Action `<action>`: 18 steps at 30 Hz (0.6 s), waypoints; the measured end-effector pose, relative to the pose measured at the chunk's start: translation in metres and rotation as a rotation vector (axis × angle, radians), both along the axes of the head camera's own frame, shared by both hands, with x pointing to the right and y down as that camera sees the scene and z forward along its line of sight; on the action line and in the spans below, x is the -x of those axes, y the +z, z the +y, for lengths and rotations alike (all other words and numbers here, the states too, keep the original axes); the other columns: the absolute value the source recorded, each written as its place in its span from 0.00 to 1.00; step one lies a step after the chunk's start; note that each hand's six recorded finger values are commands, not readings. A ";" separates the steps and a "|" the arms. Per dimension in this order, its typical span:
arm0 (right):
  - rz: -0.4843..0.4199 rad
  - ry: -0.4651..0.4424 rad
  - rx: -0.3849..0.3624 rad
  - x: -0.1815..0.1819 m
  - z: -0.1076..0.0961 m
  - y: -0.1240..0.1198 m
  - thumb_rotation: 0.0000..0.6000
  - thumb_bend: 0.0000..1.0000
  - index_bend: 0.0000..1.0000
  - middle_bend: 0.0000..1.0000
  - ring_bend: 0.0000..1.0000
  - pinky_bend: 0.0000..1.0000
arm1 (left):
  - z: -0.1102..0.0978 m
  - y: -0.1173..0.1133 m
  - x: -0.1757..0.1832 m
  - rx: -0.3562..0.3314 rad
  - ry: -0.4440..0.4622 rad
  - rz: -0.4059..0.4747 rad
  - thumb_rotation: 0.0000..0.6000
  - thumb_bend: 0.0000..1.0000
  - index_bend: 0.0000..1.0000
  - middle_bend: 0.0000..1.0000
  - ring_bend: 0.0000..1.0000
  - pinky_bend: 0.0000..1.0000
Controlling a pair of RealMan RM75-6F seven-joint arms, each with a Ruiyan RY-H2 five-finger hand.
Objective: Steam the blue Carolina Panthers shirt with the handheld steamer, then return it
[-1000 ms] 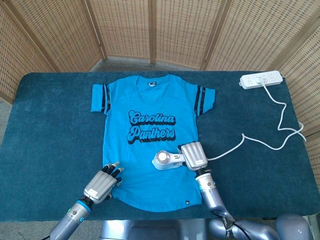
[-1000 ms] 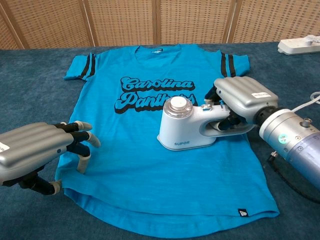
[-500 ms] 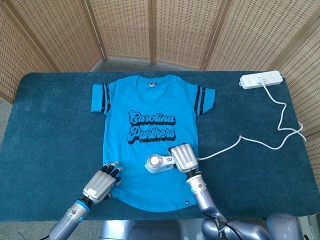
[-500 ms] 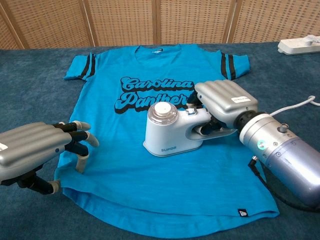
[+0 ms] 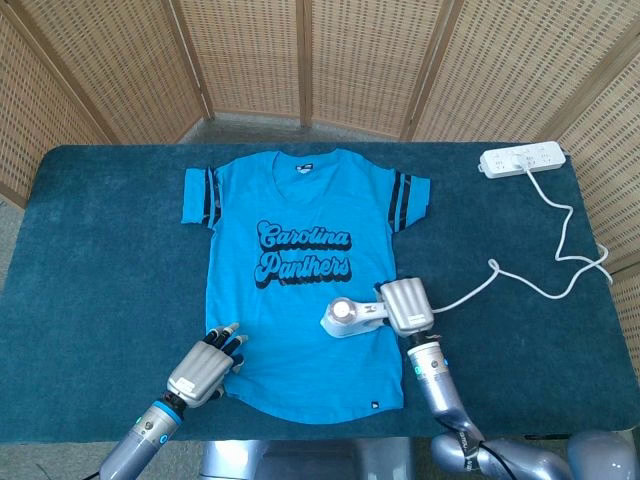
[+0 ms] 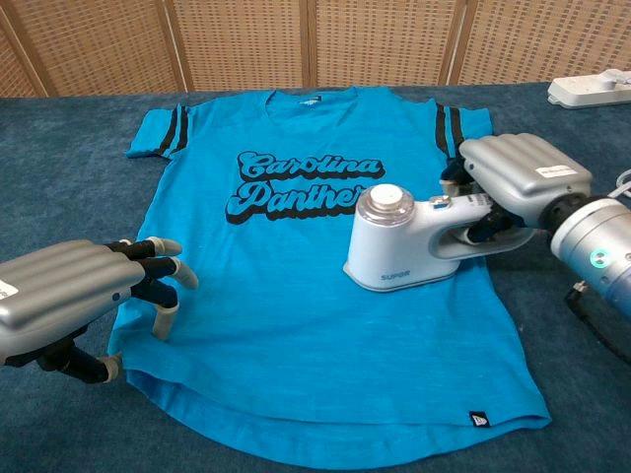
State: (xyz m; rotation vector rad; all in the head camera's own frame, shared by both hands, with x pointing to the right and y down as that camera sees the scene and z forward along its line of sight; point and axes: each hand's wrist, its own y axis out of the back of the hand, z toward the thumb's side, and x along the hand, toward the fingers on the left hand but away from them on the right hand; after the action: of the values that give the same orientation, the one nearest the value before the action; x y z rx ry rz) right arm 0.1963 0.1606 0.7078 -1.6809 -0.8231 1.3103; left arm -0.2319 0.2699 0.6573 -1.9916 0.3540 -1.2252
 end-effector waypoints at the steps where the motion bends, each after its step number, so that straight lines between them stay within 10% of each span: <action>1: 0.006 0.007 0.000 -0.005 -0.001 0.000 1.00 0.34 0.69 0.68 0.70 0.61 | 0.000 0.000 0.000 0.000 0.001 0.000 0.85 0.45 0.52 0.19 0.03 0.14; 18: 0.056 0.163 -0.056 -0.074 -0.038 -0.004 1.00 0.34 0.69 0.67 0.67 0.58 | 0.000 -0.002 0.000 -0.004 -0.002 -0.004 0.85 0.45 0.52 0.19 0.03 0.14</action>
State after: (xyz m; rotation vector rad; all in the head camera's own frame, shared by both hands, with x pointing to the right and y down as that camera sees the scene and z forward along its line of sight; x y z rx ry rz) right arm 0.2703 0.1224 0.7038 -1.5536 -0.9712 1.4244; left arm -0.2324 0.2704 0.6554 -1.9854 0.3565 -1.2293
